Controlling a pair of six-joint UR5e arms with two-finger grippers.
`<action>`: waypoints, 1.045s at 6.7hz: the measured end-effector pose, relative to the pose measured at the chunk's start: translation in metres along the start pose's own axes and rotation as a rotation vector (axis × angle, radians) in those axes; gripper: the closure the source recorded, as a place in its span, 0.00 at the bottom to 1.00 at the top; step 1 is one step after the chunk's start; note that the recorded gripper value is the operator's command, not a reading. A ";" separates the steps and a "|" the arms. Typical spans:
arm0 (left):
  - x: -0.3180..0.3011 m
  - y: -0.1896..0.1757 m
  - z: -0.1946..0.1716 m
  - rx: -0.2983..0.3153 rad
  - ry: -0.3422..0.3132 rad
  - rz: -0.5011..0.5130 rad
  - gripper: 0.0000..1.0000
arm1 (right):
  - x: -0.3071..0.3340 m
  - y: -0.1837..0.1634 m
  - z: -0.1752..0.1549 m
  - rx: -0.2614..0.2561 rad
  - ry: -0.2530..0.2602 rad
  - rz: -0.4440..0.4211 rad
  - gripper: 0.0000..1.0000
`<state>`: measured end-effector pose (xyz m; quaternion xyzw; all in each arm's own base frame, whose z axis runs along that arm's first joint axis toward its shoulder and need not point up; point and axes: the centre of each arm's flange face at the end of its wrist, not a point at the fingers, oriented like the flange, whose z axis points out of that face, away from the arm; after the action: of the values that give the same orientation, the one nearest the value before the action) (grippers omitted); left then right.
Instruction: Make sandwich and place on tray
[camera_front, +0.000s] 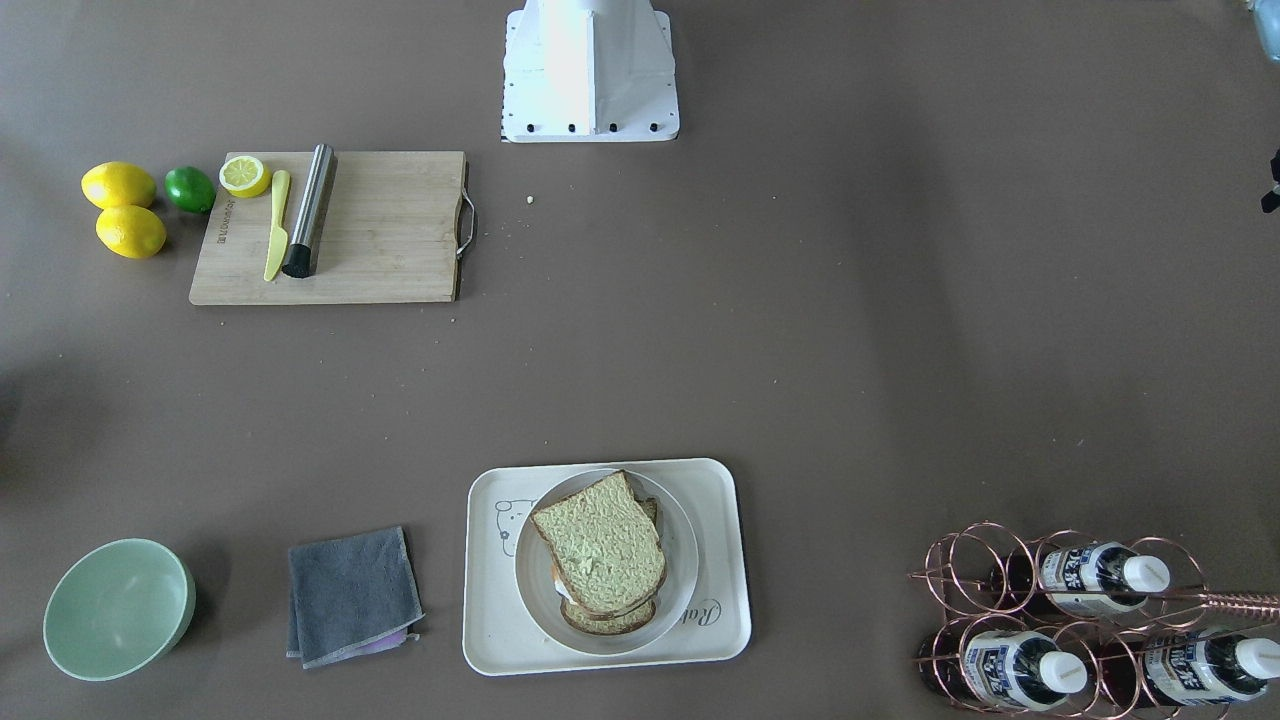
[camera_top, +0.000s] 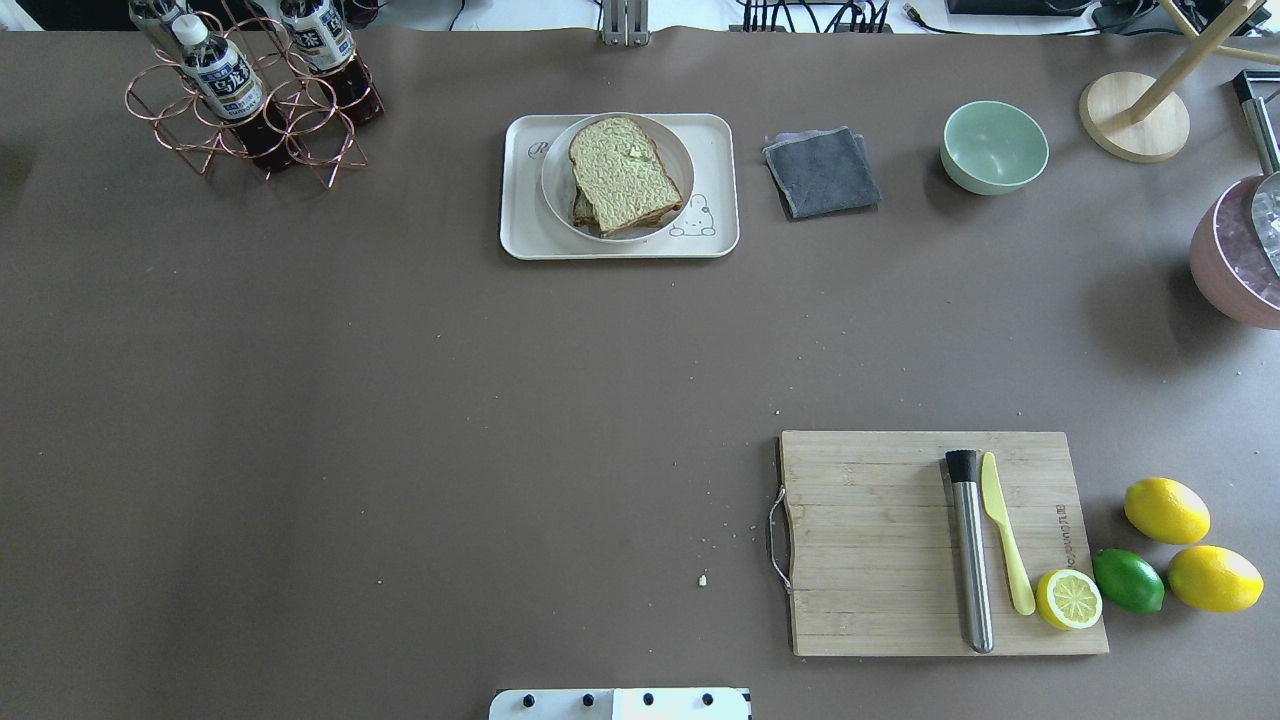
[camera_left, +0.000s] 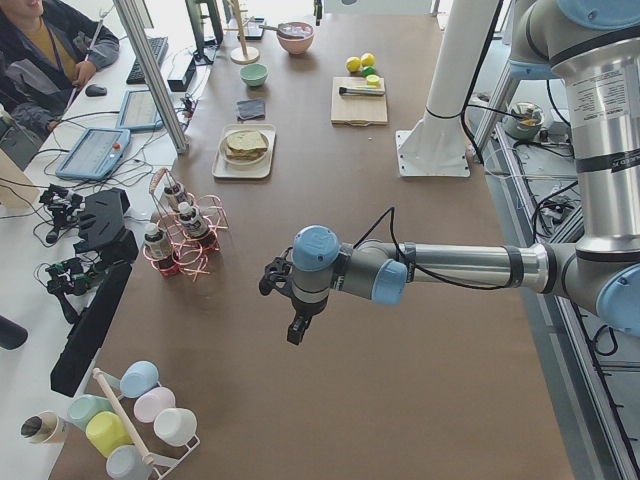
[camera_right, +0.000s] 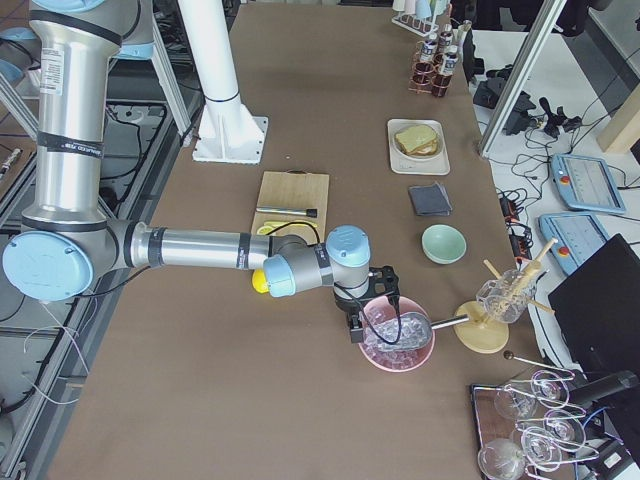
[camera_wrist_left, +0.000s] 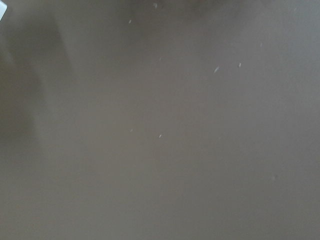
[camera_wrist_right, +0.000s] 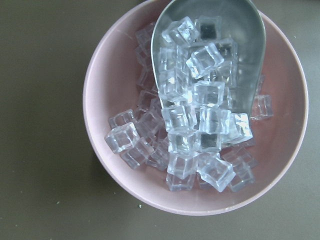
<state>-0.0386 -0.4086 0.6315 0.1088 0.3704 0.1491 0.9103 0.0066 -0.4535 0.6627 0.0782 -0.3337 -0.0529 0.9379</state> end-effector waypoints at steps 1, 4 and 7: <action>-0.003 0.001 -0.003 -0.003 0.004 -0.030 0.03 | 0.012 0.010 0.000 -0.004 0.004 0.002 0.00; -0.001 -0.002 -0.004 0.000 0.007 -0.098 0.03 | 0.024 0.012 -0.022 -0.011 0.006 0.044 0.00; 0.000 -0.004 -0.006 0.004 0.007 -0.097 0.03 | 0.017 -0.016 -0.053 -0.110 0.000 0.017 0.00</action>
<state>-0.0416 -0.4121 0.6263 0.0920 0.3788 0.1042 0.9150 0.0522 -0.4655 0.6297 0.0237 -0.3310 -0.0633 0.9412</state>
